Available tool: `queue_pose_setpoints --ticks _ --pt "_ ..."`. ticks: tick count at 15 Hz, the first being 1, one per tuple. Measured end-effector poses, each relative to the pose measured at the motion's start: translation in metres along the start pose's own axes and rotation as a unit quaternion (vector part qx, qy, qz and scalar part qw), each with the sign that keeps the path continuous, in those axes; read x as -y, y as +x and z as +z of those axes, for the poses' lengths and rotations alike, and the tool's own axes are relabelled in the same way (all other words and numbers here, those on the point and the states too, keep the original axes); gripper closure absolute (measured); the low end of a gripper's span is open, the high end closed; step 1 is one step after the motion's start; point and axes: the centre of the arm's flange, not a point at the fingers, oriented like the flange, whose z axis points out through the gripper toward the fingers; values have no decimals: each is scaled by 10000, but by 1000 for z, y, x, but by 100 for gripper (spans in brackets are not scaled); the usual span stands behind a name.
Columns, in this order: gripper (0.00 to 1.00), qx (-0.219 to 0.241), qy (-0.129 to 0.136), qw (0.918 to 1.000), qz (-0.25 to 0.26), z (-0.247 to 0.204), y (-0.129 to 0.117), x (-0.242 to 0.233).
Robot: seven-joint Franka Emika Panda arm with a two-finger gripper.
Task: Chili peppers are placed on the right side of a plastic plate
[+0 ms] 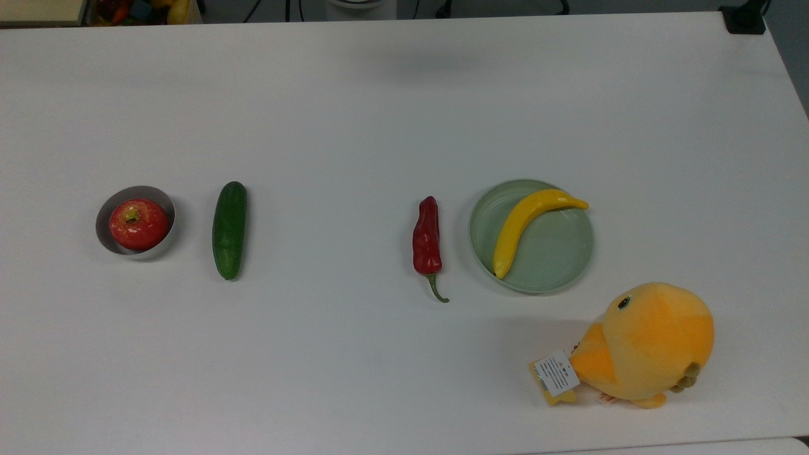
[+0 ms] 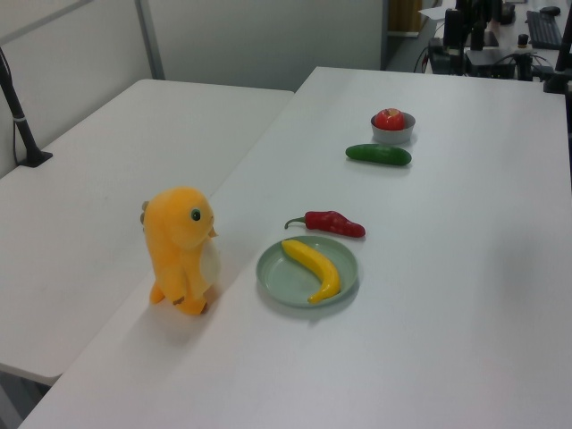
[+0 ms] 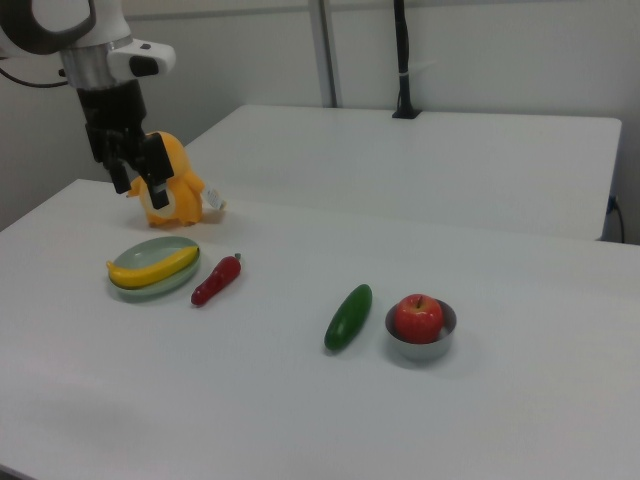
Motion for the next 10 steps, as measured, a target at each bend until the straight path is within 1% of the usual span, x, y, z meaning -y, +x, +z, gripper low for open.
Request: queue_pose_setpoints --ticks 3,6,8,10 --pt "0 -383 118 9989 -239 1 14 -9" --pt "0 -707 158 9946 -745 8 29 -8" --pt "0 -772 153 9927 -916 13 36 -6" --pt "0 -753 146 9923 -969 16 37 -4"
